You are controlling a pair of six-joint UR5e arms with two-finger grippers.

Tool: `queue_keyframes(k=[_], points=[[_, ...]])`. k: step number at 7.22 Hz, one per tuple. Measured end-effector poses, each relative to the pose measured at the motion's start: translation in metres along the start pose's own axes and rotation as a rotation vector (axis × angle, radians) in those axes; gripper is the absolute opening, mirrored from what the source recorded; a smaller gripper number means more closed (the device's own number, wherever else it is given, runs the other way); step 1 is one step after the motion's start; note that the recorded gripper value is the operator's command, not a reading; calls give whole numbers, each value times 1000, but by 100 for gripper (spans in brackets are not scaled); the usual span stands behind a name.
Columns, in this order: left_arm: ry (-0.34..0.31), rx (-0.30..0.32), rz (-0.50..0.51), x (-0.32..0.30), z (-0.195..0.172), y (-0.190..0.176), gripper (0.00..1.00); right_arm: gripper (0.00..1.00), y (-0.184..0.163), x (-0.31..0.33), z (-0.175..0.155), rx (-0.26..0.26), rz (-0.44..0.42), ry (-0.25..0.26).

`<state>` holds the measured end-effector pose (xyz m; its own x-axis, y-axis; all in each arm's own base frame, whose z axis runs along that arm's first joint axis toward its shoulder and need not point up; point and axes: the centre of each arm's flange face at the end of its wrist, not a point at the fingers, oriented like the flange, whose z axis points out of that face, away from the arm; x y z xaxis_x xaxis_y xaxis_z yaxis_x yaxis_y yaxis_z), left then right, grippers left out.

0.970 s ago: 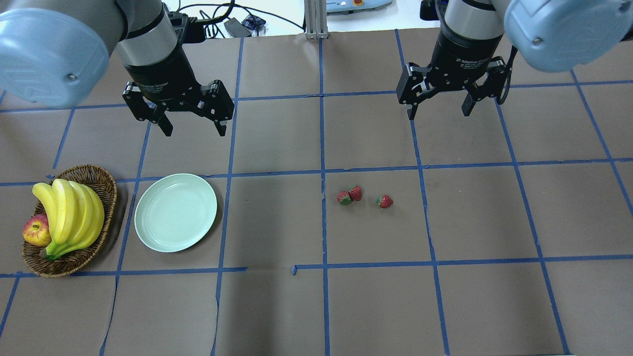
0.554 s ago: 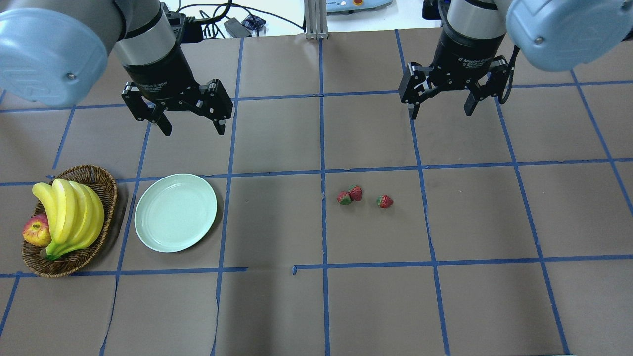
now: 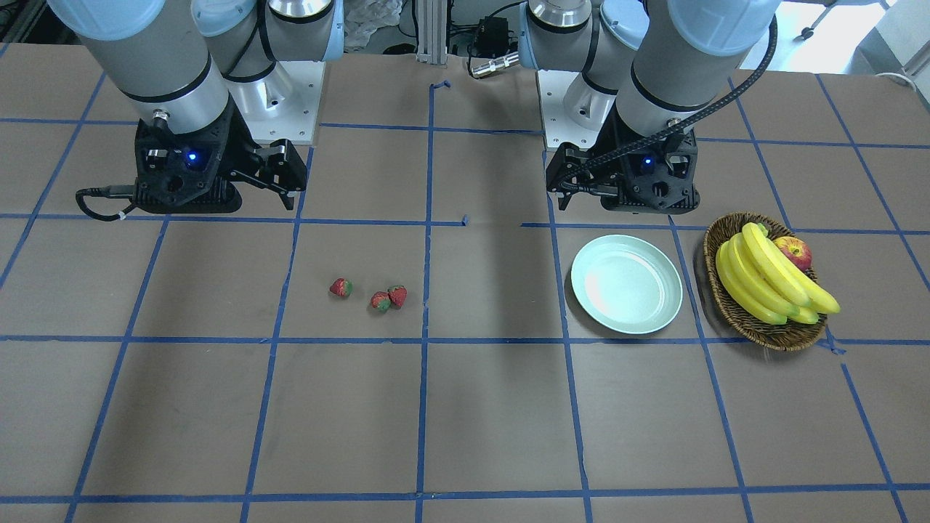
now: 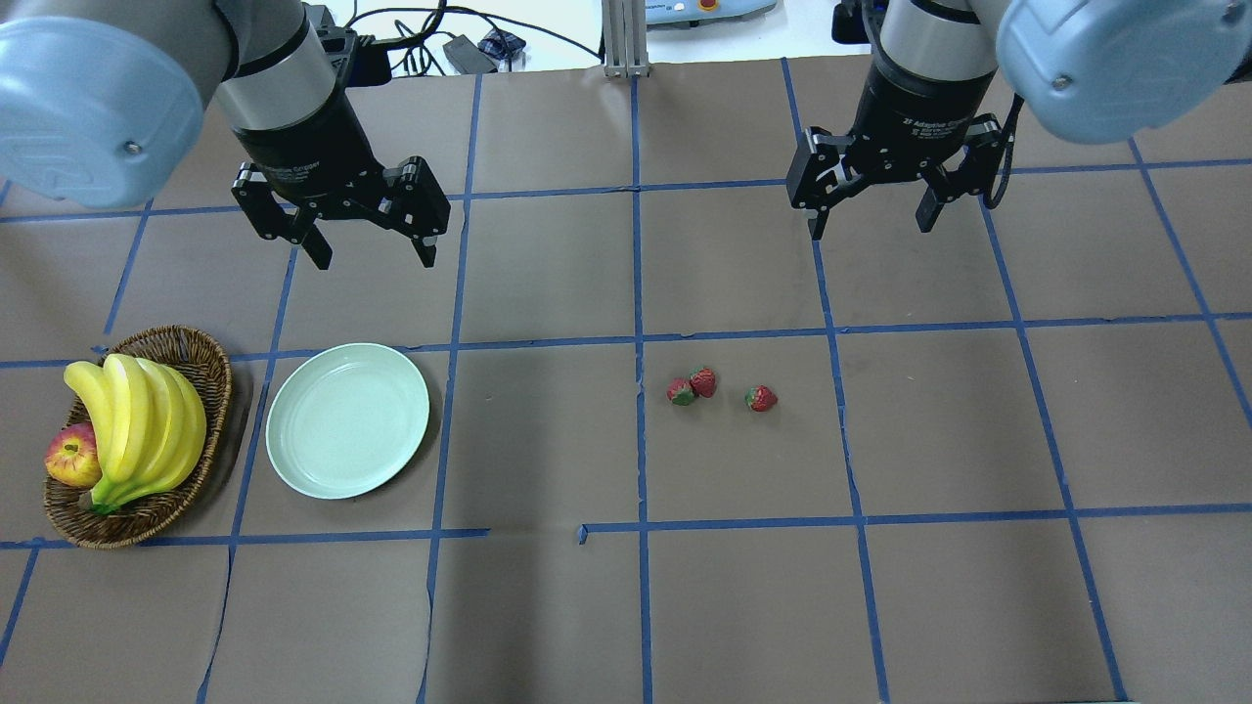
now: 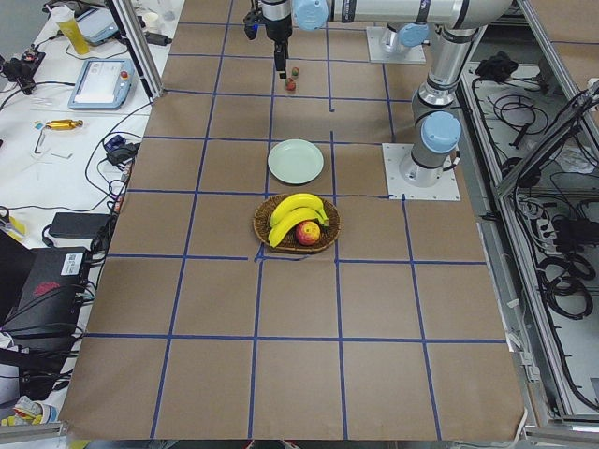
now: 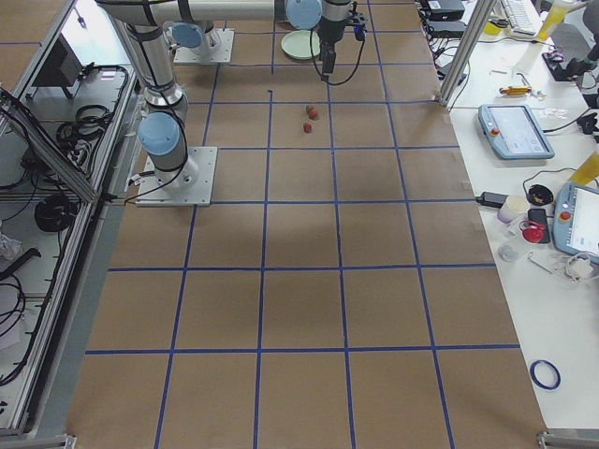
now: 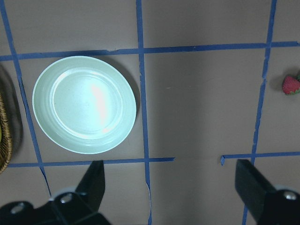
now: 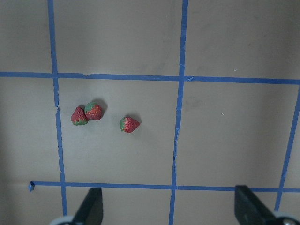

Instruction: Collect all strawberries into plate

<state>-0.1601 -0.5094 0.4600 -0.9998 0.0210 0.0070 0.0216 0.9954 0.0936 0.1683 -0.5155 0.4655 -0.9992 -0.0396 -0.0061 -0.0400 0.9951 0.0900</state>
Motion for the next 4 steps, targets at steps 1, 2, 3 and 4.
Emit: queue_keyframes(k=[1,2,3,4], points=[[0,5,0,0,1,-2,100,100,0,-1,1,-4,-1,-1],[2,11,0,1,2,-3,100,100,0,-2,2,-6,-3,-2],[4,15,1,2,1,-3,100,100,1,-3,4,-10,-6,-3],[6,16,-1,2,1,-3,100,100,1,-6,9,-21,-11,-6]])
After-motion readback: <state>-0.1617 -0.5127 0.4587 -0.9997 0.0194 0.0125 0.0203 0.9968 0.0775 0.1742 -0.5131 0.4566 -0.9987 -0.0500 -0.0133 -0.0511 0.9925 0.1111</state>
